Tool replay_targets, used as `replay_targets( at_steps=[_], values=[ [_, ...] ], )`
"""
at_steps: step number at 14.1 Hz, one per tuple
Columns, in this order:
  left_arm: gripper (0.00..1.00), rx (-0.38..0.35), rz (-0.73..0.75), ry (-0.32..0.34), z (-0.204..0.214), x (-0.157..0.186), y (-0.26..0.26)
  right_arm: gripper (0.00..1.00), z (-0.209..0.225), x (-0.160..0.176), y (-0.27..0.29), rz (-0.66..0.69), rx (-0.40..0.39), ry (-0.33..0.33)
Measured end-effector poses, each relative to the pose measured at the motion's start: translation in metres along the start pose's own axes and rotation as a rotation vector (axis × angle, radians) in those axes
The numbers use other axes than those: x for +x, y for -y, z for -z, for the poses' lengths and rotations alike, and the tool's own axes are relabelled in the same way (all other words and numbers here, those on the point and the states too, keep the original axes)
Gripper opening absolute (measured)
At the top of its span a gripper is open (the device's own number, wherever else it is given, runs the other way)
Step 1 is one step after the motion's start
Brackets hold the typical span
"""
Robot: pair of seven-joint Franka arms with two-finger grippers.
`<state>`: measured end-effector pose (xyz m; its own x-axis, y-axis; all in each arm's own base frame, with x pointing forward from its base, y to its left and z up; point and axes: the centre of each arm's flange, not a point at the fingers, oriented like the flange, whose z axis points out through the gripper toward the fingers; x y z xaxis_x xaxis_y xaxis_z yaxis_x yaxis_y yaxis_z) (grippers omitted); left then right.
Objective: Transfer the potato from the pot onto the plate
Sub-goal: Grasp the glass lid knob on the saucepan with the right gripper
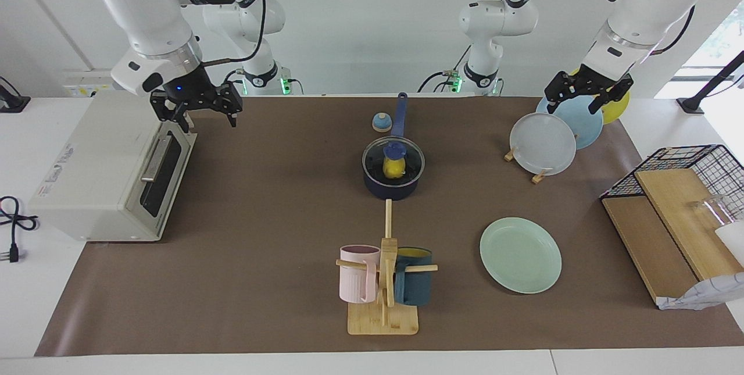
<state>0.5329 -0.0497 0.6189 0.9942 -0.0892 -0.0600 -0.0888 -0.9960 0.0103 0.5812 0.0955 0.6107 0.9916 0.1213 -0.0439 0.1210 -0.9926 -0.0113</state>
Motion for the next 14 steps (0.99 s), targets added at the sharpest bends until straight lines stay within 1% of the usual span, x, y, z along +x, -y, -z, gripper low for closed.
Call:
replay_targets(
  at_steps=[2,4,7,9,12,14],
  values=[
    [1.00,0.000,0.000,0.000,0.000,0.000,0.000,1.00,-0.001,0.014,0.045,-0.045,0.024,-0.009],
    [1.00,0.000,0.000,0.000,0.000,0.000,0.000,1.00,-0.007,0.021,0.093,-0.037,0.039,-0.036],
    [1.00,0.000,0.000,0.000,0.000,0.000,0.000,1.00,-0.034,0.008,0.198,-0.047,-0.026,-0.053],
    [1.00,0.000,0.000,0.000,0.000,0.000,0.000,1.00,-0.058,-0.001,0.251,-0.063,-0.030,-0.060],
    [1.00,0.000,0.000,0.000,0.000,0.000,0.000,1.00,-0.100,-0.003,0.287,-0.071,-0.019,-0.057],
    [1.00,0.000,0.000,0.000,0.000,0.000,0.000,1.00,-0.122,-0.011,0.308,-0.062,-0.011,-0.066]
  ],
)
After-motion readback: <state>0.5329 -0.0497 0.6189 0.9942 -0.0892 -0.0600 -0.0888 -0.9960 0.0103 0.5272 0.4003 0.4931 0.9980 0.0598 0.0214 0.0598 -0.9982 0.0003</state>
